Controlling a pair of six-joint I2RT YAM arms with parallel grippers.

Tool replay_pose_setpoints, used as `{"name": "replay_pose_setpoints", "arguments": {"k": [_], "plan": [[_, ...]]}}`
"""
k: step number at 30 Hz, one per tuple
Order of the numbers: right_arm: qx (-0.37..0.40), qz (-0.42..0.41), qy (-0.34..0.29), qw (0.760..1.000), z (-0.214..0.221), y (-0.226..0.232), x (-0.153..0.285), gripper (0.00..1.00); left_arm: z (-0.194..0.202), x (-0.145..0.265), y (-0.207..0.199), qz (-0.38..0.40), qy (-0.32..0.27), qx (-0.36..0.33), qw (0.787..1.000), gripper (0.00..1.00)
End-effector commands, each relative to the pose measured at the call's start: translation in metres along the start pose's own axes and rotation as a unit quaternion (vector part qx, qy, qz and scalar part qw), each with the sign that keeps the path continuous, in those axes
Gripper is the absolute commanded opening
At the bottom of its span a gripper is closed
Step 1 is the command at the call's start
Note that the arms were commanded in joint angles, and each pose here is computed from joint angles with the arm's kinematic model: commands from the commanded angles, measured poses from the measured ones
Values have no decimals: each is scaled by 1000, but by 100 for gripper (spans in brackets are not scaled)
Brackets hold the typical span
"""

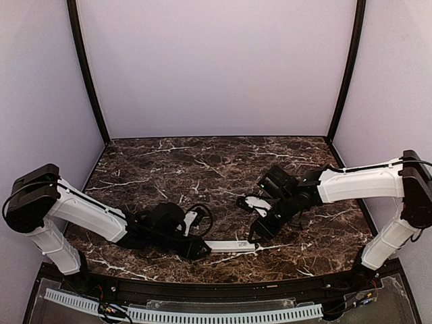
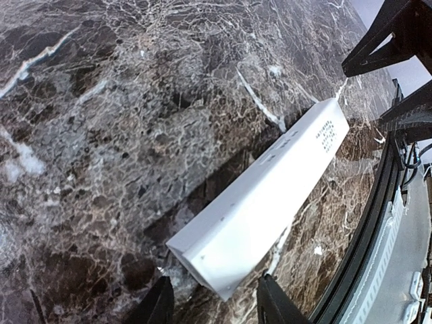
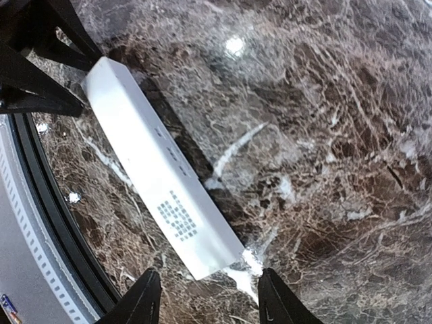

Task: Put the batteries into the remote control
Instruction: Load the battery cover onto the remote control without the battery cover.

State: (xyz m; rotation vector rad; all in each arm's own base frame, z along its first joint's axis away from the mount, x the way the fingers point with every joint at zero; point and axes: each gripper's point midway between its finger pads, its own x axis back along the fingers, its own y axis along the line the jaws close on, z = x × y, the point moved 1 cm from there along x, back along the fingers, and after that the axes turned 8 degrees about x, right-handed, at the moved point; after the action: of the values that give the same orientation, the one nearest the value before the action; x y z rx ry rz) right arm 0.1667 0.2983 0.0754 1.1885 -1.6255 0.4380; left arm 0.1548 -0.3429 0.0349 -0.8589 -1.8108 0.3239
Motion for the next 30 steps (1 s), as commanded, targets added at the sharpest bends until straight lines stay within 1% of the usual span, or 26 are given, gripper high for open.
{"name": "replay_pose_setpoints", "arguments": {"k": [1, 6, 10, 22, 30], "plan": [[-47, -18, 18, 999, 20, -3, -3, 48, 2, 10, 7, -24, 0, -2, 1000, 42], [-65, -41, 12, 997, 21, -2, -8, 43, -7, 13, 5, -26, -14, -3, 1000, 40], [-71, -51, 8, 996, 19, -2, -11, 43, -10, 13, 2, -22, -17, -4, 1000, 37], [-82, -61, 18, 995, 23, -6, -22, 32, -11, 3, -2, -10, -10, 0, 1000, 23], [-81, -62, 22, 995, 25, -7, -26, 30, -11, 2, -3, -11, -8, -5, 1000, 20]]}}
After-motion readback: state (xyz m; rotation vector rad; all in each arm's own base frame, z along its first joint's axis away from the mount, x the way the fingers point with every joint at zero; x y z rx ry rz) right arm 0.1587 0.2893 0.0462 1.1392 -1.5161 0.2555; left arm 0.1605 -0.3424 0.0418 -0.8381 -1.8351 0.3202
